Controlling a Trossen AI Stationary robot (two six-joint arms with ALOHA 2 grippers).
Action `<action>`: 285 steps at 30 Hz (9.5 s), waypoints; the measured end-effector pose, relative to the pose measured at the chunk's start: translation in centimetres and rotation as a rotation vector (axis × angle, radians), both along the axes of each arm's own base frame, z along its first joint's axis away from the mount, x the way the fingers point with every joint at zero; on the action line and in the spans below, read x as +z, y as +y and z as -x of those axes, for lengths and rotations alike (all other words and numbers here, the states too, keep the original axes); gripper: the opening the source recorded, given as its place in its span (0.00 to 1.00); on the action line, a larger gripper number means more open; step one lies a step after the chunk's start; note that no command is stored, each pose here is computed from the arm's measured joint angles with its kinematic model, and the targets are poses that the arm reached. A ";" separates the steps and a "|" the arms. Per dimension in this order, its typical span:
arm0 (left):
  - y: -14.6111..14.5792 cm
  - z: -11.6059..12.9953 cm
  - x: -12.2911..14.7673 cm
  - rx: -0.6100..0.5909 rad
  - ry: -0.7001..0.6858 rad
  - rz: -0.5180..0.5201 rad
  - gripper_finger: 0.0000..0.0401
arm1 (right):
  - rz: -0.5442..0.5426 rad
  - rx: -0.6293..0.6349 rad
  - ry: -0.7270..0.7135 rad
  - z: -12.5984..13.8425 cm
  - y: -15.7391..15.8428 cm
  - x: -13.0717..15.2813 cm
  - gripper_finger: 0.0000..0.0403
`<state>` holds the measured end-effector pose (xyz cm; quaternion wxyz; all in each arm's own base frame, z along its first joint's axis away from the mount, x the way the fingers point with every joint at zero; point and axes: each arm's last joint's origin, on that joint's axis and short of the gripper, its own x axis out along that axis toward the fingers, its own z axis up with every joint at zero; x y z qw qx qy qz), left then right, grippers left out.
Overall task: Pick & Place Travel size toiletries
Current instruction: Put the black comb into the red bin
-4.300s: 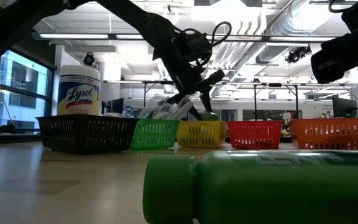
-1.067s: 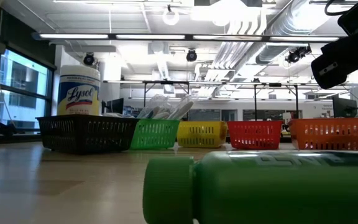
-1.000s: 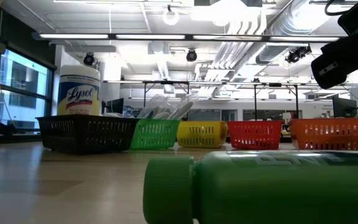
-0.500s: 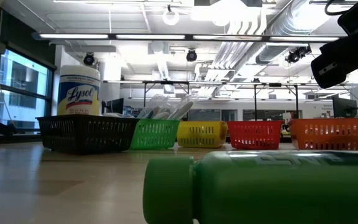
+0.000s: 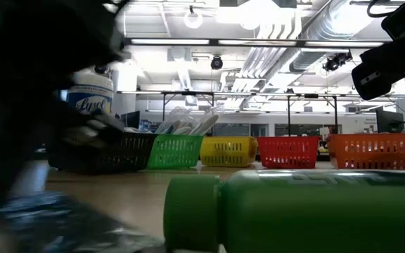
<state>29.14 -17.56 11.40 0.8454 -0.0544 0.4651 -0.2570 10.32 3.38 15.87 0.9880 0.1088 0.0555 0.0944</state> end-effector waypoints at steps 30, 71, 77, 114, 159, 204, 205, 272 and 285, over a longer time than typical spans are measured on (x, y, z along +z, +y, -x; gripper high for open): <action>-1.0 -2.8 3.5 -0.081 -0.137 -0.138 0.00 | -0.010 0.001 0.017 0.0 0.0 -0.2 0.02; 7.8 -9.0 1.9 0.139 -0.126 -0.184 0.00 | 0.016 0.003 0.043 0.0 0.0 -0.4 0.02; 10.1 -9.5 1.9 0.214 -0.115 -0.182 0.00 | -0.001 0.000 0.048 0.0 0.0 -0.4 0.02; 10.4 -3.9 15.8 0.167 -0.379 -0.108 0.38 | 0.006 -0.051 0.045 -0.3 0.0 -0.4 0.02; 14.9 14.0 13.2 0.505 -0.629 -0.194 0.04 | -0.007 0.056 0.552 -21.8 6.8 2.8 0.02; 14.9 14.0 13.3 0.564 -0.605 -0.110 0.04 | -0.056 -0.190 0.688 -23.0 10.2 -0.3 0.50; 14.9 13.9 13.3 0.565 -0.605 -0.109 0.04 | -0.045 -0.186 0.689 -23.0 10.2 -0.3 0.50; 14.9 13.9 12.8 0.562 -0.561 -0.134 0.04 | 0.175 -0.138 1.208 -22.8 11.0 -2.8 0.50; 14.9 13.9 12.7 0.560 -0.553 -0.137 0.04 | 0.290 -0.064 1.212 -21.2 13.1 -2.3 0.50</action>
